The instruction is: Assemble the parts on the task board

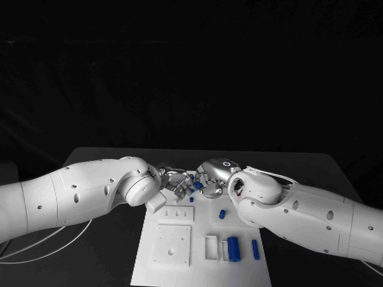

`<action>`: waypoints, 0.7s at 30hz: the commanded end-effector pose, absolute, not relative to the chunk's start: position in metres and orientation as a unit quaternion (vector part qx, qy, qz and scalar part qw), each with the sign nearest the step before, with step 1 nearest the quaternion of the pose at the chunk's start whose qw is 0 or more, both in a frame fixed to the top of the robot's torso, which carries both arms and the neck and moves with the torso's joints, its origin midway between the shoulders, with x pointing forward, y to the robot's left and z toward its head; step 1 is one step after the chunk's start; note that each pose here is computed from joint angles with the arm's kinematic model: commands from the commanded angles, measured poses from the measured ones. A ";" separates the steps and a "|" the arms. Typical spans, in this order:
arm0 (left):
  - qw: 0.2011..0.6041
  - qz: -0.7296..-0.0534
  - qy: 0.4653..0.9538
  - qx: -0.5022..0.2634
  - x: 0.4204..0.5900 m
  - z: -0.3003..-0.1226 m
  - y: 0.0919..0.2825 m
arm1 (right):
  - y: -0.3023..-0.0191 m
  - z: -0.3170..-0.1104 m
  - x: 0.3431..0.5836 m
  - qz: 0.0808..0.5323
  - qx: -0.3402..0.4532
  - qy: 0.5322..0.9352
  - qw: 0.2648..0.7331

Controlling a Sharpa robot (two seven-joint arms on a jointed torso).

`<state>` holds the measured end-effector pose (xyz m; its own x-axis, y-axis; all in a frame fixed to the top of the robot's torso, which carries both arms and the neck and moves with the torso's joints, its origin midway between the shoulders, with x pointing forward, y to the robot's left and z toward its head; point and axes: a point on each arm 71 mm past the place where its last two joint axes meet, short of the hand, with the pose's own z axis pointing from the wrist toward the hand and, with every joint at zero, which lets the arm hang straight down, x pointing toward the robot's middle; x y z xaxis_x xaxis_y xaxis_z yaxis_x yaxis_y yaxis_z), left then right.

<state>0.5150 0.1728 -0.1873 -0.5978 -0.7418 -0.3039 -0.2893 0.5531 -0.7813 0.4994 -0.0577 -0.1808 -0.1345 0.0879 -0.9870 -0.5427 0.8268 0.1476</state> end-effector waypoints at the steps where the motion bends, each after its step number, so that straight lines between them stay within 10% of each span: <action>1: 0.316 -0.365 0.818 -0.312 0.515 -0.186 0.171 | -0.052 -0.181 0.495 0.261 -0.173 0.709 0.631; 21: 0.305 -0.366 0.822 -0.312 0.513 -0.188 0.172 | -0.052 -0.181 0.496 0.261 -0.173 0.710 0.631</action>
